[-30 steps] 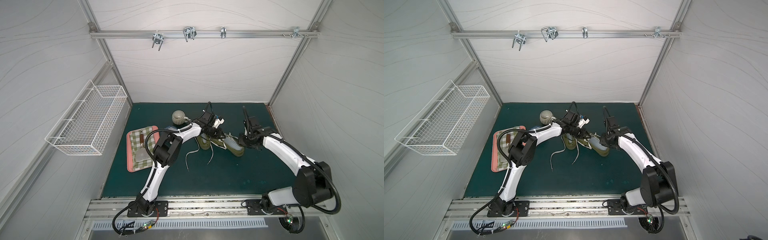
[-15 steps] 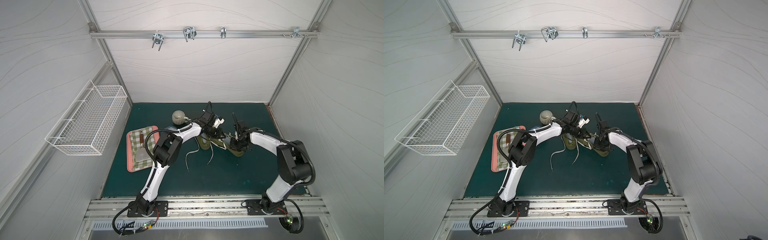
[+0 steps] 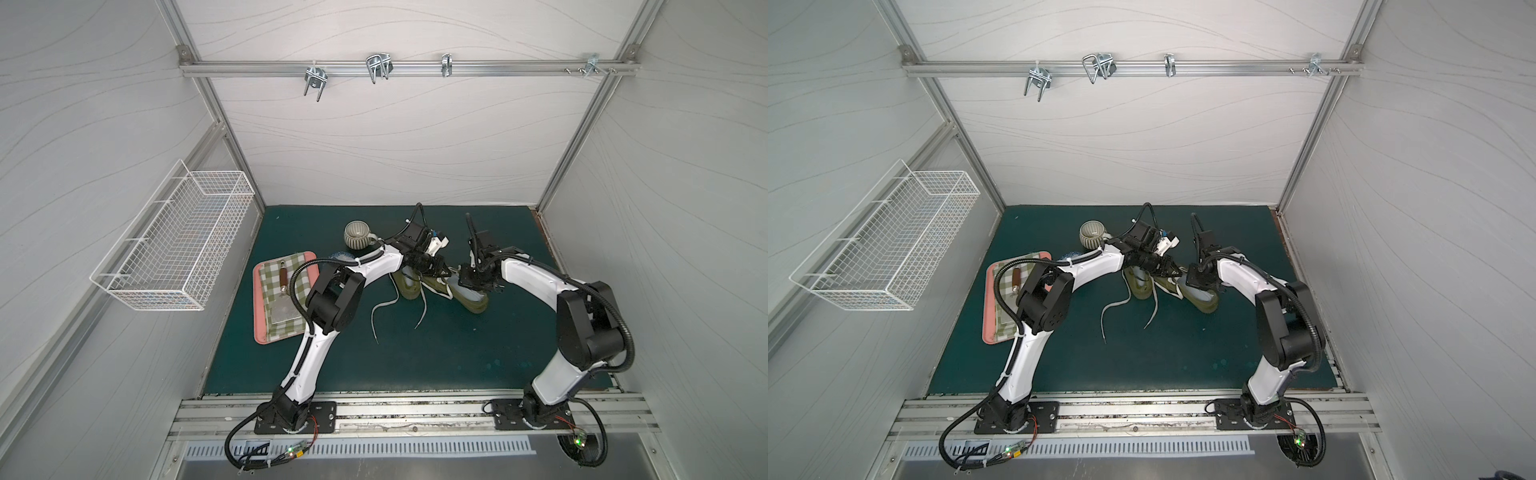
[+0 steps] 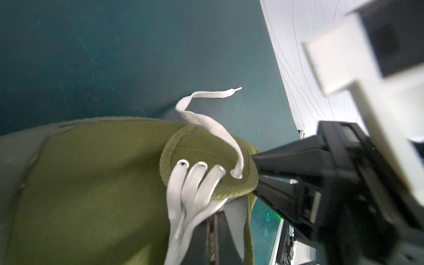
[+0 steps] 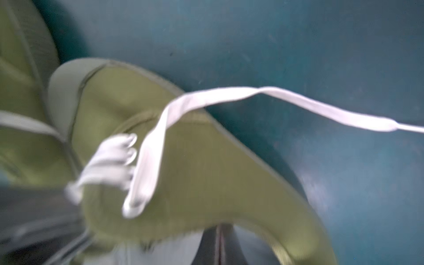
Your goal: Insert the insole into the shoe
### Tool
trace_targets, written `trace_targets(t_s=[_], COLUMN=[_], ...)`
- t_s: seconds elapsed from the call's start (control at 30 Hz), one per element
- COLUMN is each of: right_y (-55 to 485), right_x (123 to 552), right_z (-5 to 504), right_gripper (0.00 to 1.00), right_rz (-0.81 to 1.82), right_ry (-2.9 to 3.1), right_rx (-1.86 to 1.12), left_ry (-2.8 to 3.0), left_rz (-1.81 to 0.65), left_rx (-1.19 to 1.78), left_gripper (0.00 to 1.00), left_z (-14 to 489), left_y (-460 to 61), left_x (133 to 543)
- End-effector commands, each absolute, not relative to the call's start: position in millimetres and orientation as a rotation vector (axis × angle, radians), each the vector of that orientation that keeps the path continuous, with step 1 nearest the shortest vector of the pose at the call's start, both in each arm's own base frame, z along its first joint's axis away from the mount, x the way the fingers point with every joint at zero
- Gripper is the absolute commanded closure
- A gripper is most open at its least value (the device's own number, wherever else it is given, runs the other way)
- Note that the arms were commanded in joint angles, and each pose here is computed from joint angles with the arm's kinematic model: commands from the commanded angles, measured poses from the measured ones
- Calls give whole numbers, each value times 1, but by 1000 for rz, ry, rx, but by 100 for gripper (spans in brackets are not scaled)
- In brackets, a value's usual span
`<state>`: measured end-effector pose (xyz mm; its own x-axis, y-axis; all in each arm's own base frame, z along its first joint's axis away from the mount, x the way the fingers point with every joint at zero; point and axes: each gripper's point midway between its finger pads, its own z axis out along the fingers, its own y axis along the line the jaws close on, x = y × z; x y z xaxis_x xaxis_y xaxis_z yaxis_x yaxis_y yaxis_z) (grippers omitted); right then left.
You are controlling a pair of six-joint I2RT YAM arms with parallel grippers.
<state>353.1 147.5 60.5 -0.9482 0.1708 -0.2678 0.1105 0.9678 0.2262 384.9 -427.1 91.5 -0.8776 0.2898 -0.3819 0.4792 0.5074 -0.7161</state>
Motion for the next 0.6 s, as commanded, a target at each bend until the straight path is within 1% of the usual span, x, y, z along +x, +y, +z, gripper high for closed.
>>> trace_targets(t_s=[0.0, 0.07, 0.13, 0.2, 0.3, 0.43, 0.5, 0.57], right_y=[131, 127, 127, 128, 124, 108, 102, 97], right_x=[358, 359, 358, 358, 358, 361, 362, 362], right_z=[26, 11, 12, 24, 48, 72, 70, 55], right_gripper=[100, 100, 100, 100, 100, 100, 100, 100], right_rz=[185, 147, 143, 122, 13, -73, -103, -112], right_ry=[2877, 2915, 2922, 2883, 2806, 2689, 2681, 2723], right_rx=[262, 269, 251, 225, 188, 237, 252, 269], left_ry=[2469, 2468, 2469, 2468, 2470, 2480, 2479, 2478], left_rz=[-1328, -1331, -1332, -1329, -1329, -1332, -1333, -1334], left_rx=[700, 701, 703, 705, 701, 695, 694, 696], left_gripper=[100, 100, 100, 100, 100, 100, 100, 100], left_z=[113, 113, 113, 113, 112, 108, 109, 109], left_y=[-434, -435, -435, -434, -434, -435, -435, -435], left_x=[386, 386, 386, 387, 387, 387, 386, 386])
